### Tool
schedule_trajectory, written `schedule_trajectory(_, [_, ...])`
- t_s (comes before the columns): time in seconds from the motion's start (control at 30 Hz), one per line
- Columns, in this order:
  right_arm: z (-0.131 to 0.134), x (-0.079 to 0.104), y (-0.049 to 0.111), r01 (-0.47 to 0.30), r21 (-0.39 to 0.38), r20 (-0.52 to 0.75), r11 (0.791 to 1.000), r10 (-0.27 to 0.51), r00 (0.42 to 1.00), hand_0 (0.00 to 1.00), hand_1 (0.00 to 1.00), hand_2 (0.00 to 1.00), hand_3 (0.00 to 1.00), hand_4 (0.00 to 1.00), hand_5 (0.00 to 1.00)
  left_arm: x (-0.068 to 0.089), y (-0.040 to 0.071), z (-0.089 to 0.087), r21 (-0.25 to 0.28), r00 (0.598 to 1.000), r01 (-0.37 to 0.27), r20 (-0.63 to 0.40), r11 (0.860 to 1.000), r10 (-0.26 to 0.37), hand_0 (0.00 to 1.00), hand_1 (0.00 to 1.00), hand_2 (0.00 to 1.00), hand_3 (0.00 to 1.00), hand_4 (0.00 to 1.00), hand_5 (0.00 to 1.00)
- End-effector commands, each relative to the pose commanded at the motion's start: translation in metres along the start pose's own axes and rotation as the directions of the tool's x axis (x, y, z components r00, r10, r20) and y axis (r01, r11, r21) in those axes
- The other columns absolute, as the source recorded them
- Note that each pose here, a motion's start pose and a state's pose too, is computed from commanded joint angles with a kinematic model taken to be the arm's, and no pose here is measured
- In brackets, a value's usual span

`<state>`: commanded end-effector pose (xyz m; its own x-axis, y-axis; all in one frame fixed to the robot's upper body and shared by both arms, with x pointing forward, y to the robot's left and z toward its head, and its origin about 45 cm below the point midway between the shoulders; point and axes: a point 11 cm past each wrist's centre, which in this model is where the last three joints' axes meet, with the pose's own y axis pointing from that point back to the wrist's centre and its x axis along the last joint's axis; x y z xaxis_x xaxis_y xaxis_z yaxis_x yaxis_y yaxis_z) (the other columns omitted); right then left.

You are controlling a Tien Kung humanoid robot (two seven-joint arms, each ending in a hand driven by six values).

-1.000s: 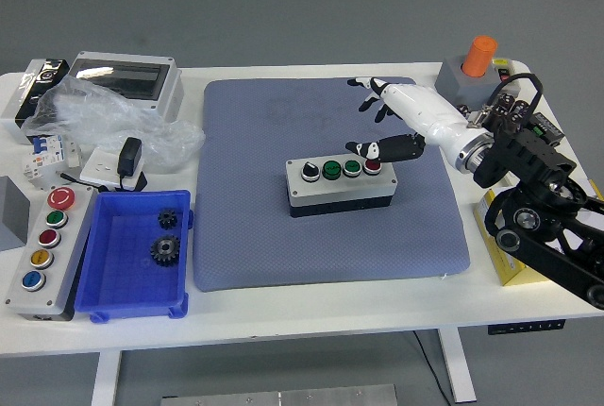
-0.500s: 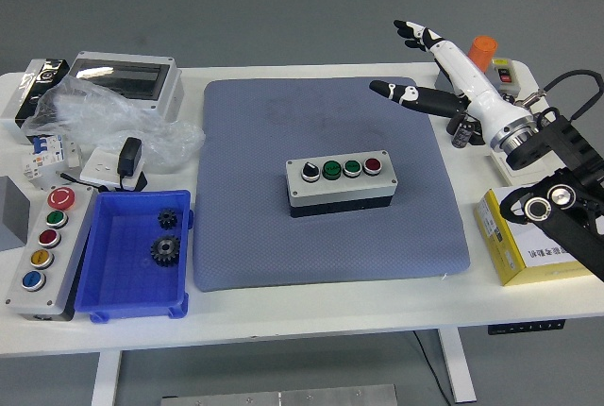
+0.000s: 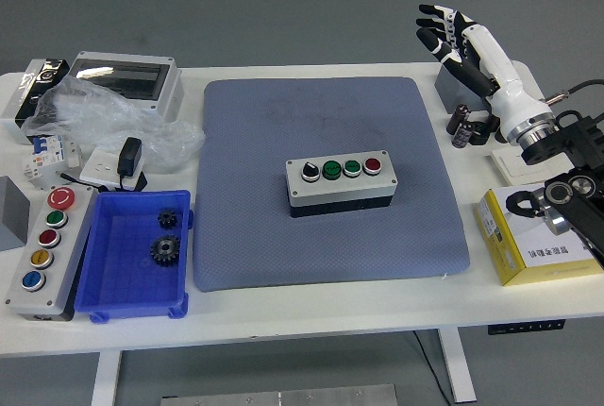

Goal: Pick up the button,place it on the desk,press the button,press the button

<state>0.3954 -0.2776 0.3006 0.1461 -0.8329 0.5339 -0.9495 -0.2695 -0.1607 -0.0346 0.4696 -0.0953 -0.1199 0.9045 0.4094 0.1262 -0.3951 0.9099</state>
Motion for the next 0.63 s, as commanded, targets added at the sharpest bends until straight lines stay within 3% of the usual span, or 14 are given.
schedule_trajectory(0.2, [-0.0023, -0.0023, 0.0003, 0.003, 0.006, -0.035, 1.0, -0.002, 0.999, 0.884, 0.811, 0.807, 0.833, 0.998, 0.949, -0.0028, -0.0003, -0.0028, 0.005, 1.0, 0.006, 0.0, 1.0, -0.006, 0.663, 0.693, 0.612, 0.634, 0.625, 0.33])
schedule_trajectory(0.63, [0.0051, 0.0008, 0.0005, -0.006, -0.004, 0.064, 1.0, 0.006, 0.998, 0.882, 0.809, 0.807, 0.832, 0.998, 0.954, -0.0041, -0.0004, -0.0045, 0.008, 1.0, 0.008, 0.002, 1.0, -0.008, 0.663, 0.693, 0.613, 0.636, 0.634, 0.336])
